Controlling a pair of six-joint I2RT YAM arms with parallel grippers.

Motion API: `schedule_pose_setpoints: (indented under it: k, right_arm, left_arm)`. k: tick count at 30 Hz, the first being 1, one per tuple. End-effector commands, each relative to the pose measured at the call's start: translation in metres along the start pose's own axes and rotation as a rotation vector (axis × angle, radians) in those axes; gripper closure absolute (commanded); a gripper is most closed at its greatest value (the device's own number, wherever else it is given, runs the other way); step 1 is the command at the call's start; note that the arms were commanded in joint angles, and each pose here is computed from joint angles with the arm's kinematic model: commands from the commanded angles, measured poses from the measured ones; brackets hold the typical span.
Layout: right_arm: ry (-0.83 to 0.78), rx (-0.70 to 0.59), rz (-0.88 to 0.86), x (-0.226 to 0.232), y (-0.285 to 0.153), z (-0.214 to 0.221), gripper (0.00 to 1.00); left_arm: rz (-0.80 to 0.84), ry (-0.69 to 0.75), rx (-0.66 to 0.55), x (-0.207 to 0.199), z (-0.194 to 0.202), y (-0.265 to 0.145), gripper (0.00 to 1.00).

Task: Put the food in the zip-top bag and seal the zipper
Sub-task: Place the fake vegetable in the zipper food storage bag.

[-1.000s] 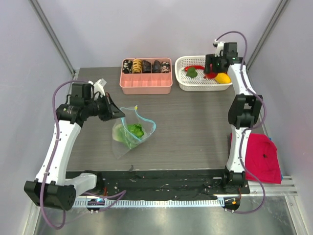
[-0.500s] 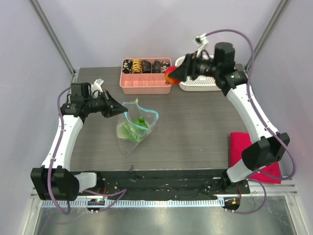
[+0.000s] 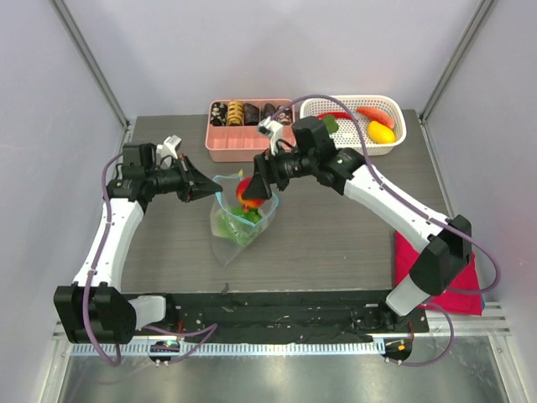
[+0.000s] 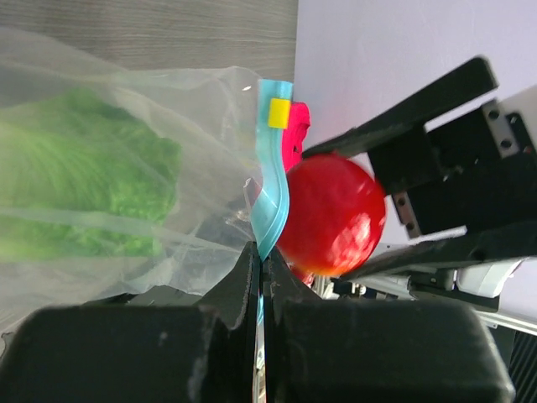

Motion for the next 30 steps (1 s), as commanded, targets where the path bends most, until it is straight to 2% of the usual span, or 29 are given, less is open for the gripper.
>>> schedule_pose_setpoints:
  k: [1, 6, 10, 12, 16, 23, 30]
  right_arm:
    - [-0.162, -0.013, 0.018, 0.025, -0.004, -0.003, 0.99]
    - [-0.258, 0.065, 0.054, 0.035, 0.011, 0.015, 0.99]
    - [-0.250, 0.130, 0.202, 0.004, 0.027, 0.026, 0.99]
    - [-0.236, 0.147, 0.212, -0.003, 0.035, 0.030, 0.99]
    - [-0.207, 0.098, 0.240, -0.007, 0.046, 0.019, 0.99]
    - [-0.228, -0.042, 0.385, -0.020, 0.046, -0.013, 0.99]
    - [-0.165, -0.122, 0.340, -0.006, 0.046, -0.033, 0.99]
  left_arm:
    - [0.066, 0.027, 0.029, -0.009, 0.004, -0.004, 1.00]
    - [0.091, 0.016, 0.024, -0.008, -0.001, -0.009, 1.00]
    - [0.122, 0.002, 0.046, -0.007, 0.000, -0.007, 1.00]
    - [0.138, -0.016, 0.057, -0.008, 0.001, -0.006, 1.00]
    - [0.158, -0.013, 0.078, -0.007, 0.002, -0.005, 1.00]
    - [0.166, -0.017, 0.115, -0.004, 0.005, -0.005, 1.00]
    - [0.161, -0.010, 0.145, 0.001, 0.009, -0.005, 1.00]
Point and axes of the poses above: each gripper's point midway between its finger pads, its own y axis out along the fingers, its own x axis along the line the jaws close on, z = x × y, the point moved 4 cm from there along -y, back along the fingers, and after that the axes turned 7 degrees about -y, right-handed, at the moved point
